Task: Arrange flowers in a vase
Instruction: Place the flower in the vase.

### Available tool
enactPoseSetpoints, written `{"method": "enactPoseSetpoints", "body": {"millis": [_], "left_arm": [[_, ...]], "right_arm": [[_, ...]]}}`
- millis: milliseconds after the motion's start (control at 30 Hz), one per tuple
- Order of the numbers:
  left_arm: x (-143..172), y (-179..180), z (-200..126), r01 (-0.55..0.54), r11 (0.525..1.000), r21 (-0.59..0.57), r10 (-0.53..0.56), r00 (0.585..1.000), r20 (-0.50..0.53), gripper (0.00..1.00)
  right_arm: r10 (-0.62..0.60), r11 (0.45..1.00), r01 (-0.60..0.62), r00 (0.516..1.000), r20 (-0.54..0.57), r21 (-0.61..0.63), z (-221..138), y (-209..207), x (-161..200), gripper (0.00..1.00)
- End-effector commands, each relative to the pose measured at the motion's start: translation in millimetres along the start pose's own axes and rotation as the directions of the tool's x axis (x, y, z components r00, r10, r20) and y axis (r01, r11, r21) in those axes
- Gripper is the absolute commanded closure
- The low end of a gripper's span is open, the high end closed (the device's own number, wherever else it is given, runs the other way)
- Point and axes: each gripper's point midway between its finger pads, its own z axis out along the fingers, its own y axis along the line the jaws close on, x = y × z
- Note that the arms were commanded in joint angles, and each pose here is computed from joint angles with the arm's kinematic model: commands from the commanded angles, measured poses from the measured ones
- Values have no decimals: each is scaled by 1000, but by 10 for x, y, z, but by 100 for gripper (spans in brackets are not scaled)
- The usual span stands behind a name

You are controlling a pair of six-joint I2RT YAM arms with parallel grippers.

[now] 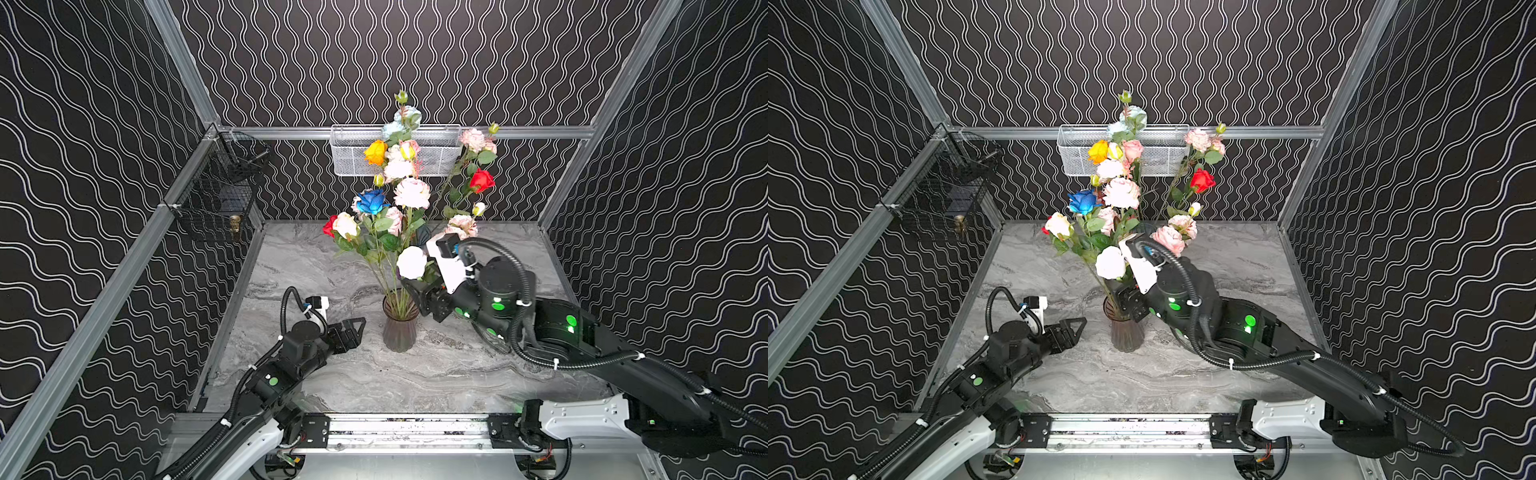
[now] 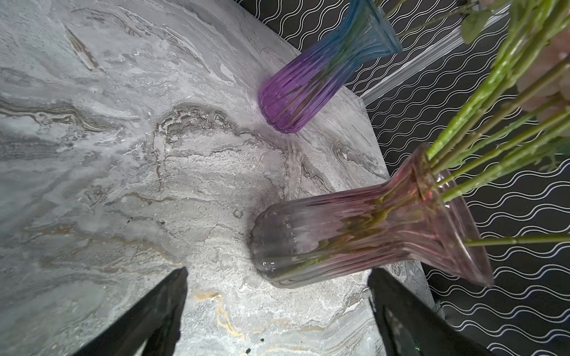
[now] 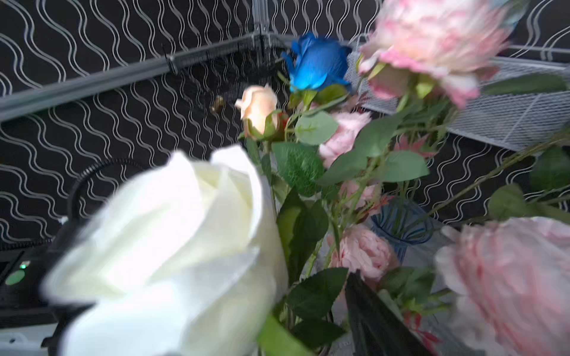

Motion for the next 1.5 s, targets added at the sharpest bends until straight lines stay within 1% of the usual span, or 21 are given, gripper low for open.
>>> {"method": "enactPoseSetpoints", "body": {"millis": [0,67,133,233,400,567,667,833,1233,1333,1467], "left_arm": [[-19,-44,3,-9,1000,23,9,1000,8,5],[-1,-30,3,-1,1000,25,1,1000,7,5],[13,-34,2,-1,1000,31,1,1000,3,5],[3,-52,-2,-2,999,39,1,1000,7,5],[-23,-83,0,-11,999,43,11,1000,7,5],[-91,-117,-54,-39,999,32,38,999,18,5],[-182,-149,-133,-64,998,20,63,997,43,4],[-310,-227,-204,-89,996,23,87,993,79,3],[-467,-332,-251,-122,992,13,120,987,105,3],[-497,-331,-289,-129,992,0,128,986,111,3],[-529,-329,-338,-132,991,-8,132,983,124,3]], "right_arm": [[-3,1000,0,983,-182,-13,43,24,498,26],[17,1000,-18,979,-205,-6,7,-7,615,26],[27,1000,-27,976,-216,3,-48,-45,676,23],[27,1000,-24,973,-231,12,-115,-90,721,21],[29,999,-19,971,-236,45,-174,-170,741,20],[69,991,-45,979,-192,125,-313,-369,713,21],[109,981,-80,981,-158,179,-423,-515,709,22],[155,958,-115,978,-137,264,-558,-724,709,25],[220,914,-187,974,-50,361,-727,-1033,634,29],[245,893,-216,969,-24,396,-773,-1164,655,29],[282,874,-253,959,-10,414,-765,-1305,709,30]]}}
